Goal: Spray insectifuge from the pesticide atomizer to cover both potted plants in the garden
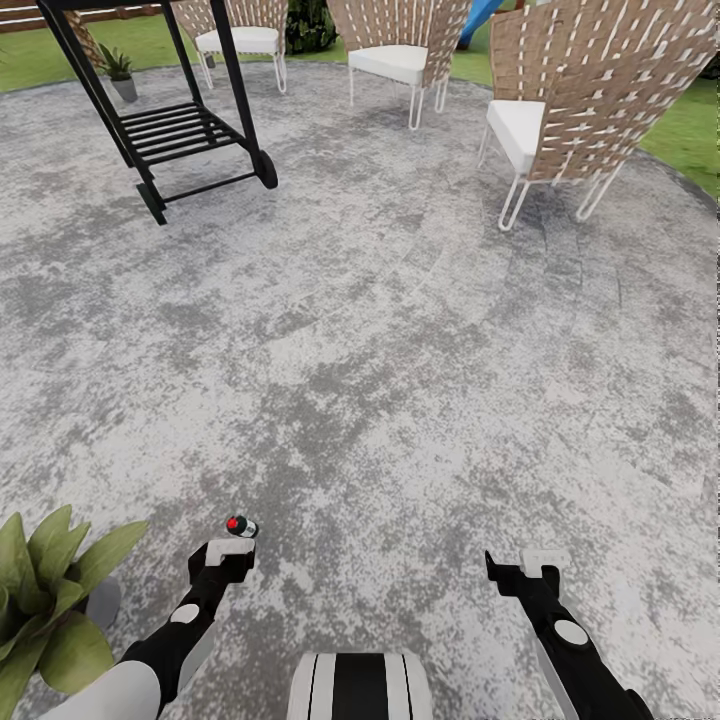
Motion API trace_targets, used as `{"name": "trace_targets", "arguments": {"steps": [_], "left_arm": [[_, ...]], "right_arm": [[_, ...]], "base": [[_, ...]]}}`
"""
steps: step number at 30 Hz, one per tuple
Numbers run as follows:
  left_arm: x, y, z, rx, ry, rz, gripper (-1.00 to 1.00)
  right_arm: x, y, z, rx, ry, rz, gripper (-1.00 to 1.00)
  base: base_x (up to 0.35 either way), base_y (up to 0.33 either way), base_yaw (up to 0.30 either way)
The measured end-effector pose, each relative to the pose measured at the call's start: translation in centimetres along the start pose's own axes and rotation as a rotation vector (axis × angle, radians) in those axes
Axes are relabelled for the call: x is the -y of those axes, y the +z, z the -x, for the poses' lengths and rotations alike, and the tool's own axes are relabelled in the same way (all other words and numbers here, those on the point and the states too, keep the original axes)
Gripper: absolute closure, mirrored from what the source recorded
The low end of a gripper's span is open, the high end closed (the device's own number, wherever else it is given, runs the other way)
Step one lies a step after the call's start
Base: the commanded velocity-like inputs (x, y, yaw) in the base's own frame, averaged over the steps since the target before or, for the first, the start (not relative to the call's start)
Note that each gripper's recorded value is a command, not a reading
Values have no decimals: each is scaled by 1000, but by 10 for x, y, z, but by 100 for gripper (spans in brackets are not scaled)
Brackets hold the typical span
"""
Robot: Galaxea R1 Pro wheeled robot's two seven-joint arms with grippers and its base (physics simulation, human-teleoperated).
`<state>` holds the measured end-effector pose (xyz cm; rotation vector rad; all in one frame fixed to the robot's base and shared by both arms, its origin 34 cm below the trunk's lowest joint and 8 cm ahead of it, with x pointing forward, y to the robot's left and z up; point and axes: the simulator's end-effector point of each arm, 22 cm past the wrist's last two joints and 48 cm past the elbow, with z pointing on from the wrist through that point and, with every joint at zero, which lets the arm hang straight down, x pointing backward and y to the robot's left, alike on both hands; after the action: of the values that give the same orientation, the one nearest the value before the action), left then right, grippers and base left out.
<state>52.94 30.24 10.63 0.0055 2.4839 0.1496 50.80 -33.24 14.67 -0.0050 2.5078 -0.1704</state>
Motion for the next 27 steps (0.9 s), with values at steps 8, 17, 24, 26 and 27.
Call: {"name": "trace_targets", "arguments": {"steps": [8, 17, 24, 26, 27], "left_arm": [[0, 0, 0, 0, 0, 0, -100], [0, 0, 0, 0, 0, -1, -100], [0, 0, 0, 0, 0, 0, -100], [0, 0, 0, 0, 0, 0, -100], [0, 0, 0, 0, 0, 0, -100]], "right_arm": [[0, 0, 0, 0, 0, 0, -100], [0, 0, 0, 0, 0, 0, -100], [0, 0, 0, 0, 0, 0, -100], [0, 0, 0, 0, 0, 0, -100], [0, 0, 0, 0, 0, 0, -100]], "base": [[41, 0, -25], [31, 0, -1], [84, 0, 0], [9, 0, 0], [5, 0, 0]]}}
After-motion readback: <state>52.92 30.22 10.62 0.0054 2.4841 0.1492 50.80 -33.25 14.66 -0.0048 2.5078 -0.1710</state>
